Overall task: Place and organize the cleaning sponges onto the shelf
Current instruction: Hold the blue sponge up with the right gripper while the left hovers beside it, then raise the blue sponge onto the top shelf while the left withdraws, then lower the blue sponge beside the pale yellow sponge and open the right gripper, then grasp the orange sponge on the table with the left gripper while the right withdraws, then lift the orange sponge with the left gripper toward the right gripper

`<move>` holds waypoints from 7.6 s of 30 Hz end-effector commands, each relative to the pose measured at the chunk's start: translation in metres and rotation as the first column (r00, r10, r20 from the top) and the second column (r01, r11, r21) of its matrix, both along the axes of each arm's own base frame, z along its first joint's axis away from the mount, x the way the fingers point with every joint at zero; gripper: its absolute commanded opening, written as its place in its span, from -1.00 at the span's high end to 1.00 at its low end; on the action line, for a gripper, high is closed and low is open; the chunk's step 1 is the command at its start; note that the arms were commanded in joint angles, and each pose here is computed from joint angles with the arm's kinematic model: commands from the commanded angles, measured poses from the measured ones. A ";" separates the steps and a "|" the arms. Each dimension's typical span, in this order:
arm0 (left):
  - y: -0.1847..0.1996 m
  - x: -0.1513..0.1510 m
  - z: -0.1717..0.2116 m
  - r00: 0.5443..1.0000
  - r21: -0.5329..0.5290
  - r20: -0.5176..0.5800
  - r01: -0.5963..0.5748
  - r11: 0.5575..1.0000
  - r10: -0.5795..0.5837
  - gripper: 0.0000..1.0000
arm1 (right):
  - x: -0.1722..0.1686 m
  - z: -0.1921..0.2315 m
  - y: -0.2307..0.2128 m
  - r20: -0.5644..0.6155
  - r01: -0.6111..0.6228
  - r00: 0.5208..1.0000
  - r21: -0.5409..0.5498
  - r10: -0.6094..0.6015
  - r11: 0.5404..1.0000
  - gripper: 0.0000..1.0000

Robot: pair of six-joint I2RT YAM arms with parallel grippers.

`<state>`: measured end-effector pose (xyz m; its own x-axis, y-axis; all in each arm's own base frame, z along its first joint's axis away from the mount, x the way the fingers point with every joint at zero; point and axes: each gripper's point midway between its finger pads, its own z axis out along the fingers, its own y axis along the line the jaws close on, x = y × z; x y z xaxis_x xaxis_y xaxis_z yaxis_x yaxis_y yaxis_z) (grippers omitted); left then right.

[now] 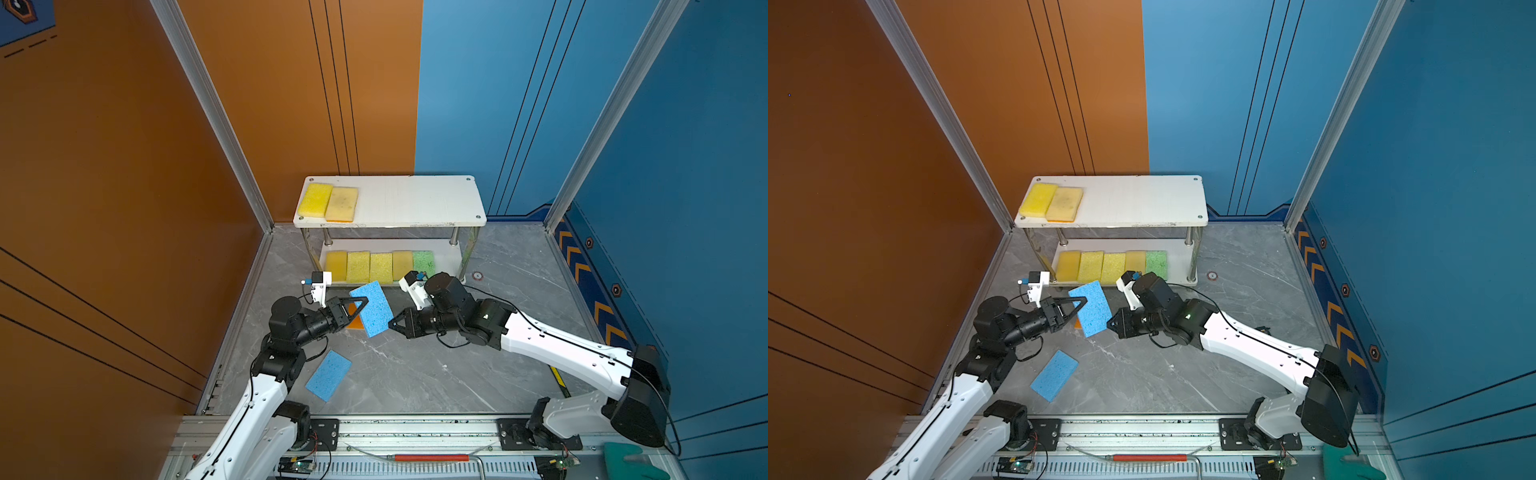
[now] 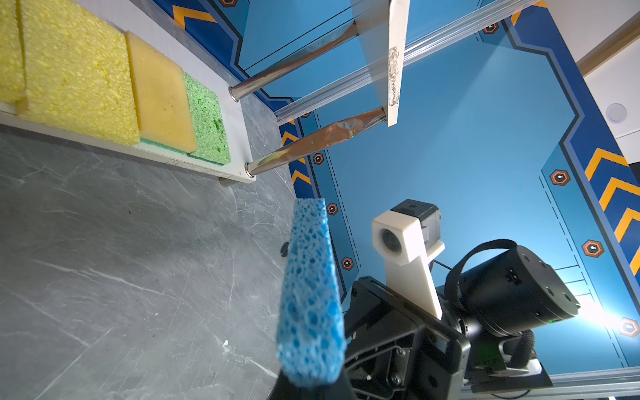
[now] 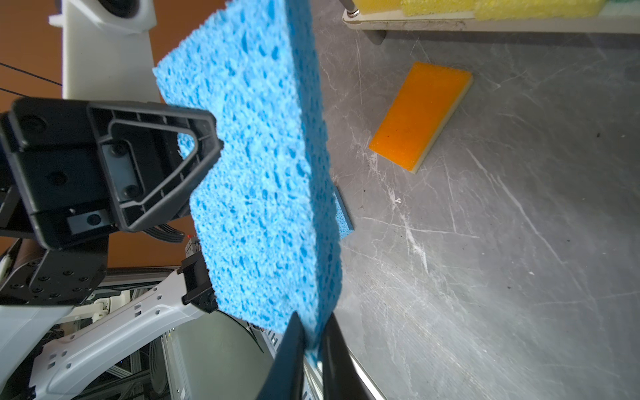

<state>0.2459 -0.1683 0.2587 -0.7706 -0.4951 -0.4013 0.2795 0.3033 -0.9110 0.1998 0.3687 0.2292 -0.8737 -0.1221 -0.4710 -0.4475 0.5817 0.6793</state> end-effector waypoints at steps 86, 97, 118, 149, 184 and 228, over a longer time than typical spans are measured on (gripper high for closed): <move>0.109 -0.003 -0.026 0.940 0.570 0.211 -0.341 0.747 0.267 -0.96 | 0.212 0.171 0.031 -0.064 0.398 0.914 0.331 -0.401 0.856 0.38; 0.109 -0.003 -0.025 0.940 0.570 0.212 -0.341 0.748 0.267 -0.96 | 0.211 0.170 0.029 -0.062 0.398 0.914 0.331 -0.401 0.856 0.17; 0.109 -0.003 -0.026 0.941 0.571 0.208 -0.339 0.748 0.267 -0.96 | 0.208 0.164 0.011 -0.014 0.435 0.893 0.288 -0.451 0.853 -0.12; 0.097 0.005 -0.055 0.976 0.599 0.061 -0.205 0.774 0.211 -0.96 | 0.074 0.092 -0.041 0.252 0.283 0.923 0.073 -0.292 0.956 -0.59; 0.062 0.079 -0.209 0.840 0.748 -0.532 0.411 0.521 0.102 -0.35 | 0.047 -0.021 -0.071 0.112 0.242 0.965 -0.038 -0.236 0.970 -0.82; -0.035 0.002 -0.136 0.916 0.423 -0.397 0.236 0.875 -0.055 0.91 | 0.034 -0.077 -0.031 -0.008 0.143 0.989 -0.074 -0.144 0.987 -0.46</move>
